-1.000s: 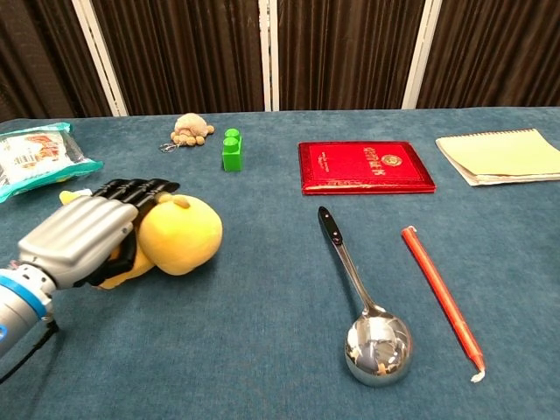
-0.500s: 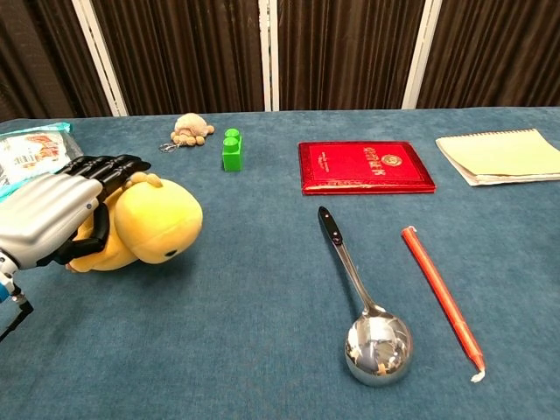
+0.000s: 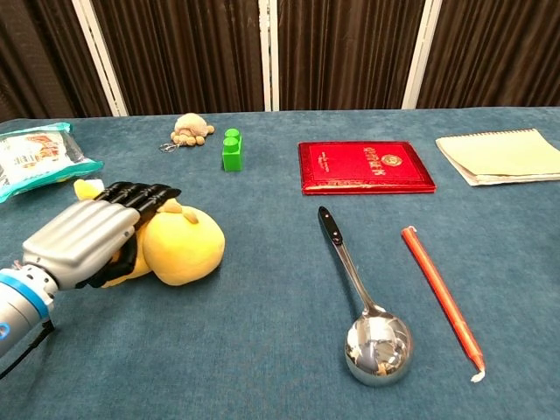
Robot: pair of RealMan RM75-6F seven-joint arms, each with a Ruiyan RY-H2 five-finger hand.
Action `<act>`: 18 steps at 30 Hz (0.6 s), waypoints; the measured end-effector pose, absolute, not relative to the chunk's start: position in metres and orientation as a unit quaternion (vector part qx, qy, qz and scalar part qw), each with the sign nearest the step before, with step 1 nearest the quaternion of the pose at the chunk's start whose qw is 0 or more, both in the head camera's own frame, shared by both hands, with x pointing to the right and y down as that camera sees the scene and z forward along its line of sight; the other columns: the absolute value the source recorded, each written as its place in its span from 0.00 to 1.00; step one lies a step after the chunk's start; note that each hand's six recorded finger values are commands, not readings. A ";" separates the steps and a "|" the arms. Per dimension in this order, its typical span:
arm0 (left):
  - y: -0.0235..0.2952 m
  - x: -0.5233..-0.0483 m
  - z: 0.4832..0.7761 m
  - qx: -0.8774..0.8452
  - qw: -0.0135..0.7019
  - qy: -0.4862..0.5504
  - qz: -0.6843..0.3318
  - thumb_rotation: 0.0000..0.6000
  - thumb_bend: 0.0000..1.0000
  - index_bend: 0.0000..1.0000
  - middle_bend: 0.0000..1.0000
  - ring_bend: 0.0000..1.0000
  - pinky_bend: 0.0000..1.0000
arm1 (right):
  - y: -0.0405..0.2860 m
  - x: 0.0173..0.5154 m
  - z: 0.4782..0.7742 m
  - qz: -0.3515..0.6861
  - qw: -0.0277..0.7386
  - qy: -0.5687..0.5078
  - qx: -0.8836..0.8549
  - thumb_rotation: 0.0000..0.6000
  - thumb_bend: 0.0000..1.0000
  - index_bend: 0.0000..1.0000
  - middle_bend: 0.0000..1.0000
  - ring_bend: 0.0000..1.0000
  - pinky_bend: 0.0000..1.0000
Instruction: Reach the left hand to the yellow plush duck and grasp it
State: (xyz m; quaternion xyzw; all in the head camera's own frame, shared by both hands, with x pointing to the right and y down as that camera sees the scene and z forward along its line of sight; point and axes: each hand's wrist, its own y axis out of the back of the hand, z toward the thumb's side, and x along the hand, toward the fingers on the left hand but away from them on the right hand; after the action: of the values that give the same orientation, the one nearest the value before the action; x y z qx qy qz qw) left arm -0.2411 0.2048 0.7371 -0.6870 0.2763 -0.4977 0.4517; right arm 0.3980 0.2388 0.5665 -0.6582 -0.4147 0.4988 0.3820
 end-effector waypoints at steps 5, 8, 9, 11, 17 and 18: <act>0.213 -0.216 0.723 -0.700 0.471 0.273 -0.462 1.00 1.00 0.00 0.00 0.00 0.00 | 0.239 0.398 0.566 0.498 0.382 -0.415 -0.659 1.00 0.13 0.00 0.00 0.00 0.00; 0.216 -0.207 0.715 -0.705 0.475 0.274 -0.450 1.00 1.00 0.00 0.00 0.00 0.00 | 0.239 0.398 0.565 0.496 0.383 -0.416 -0.659 1.00 0.13 0.00 0.00 0.00 0.00; 0.217 -0.205 0.713 -0.706 0.475 0.276 -0.447 1.00 1.00 0.00 0.00 0.00 0.00 | 0.239 0.398 0.565 0.495 0.383 -0.416 -0.659 1.00 0.13 0.00 0.00 0.00 0.00; 0.217 -0.204 0.705 -0.706 0.477 0.283 -0.441 1.00 1.00 0.00 0.00 0.00 0.00 | 0.239 0.398 0.564 0.495 0.383 -0.418 -0.658 1.00 0.13 0.00 0.00 0.00 0.00; 0.213 -0.218 0.686 -0.695 0.480 0.305 -0.439 1.00 1.00 0.00 0.00 0.00 0.00 | 0.239 0.399 0.563 0.494 0.383 -0.420 -0.658 1.00 0.13 0.00 0.00 0.00 0.00; 0.212 -0.223 0.683 -0.692 0.481 0.309 -0.441 1.00 1.00 0.00 0.00 0.00 0.00 | 0.239 0.399 0.563 0.494 0.384 -0.419 -0.658 1.00 0.13 0.00 0.00 0.00 0.00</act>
State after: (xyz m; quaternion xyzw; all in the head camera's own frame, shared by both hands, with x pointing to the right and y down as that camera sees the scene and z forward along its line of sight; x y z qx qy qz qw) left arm -0.2230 0.2118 0.6827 -0.6923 0.3087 -0.4408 0.4807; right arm 0.3990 0.2387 0.5631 -0.6578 -0.4192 0.4944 0.3835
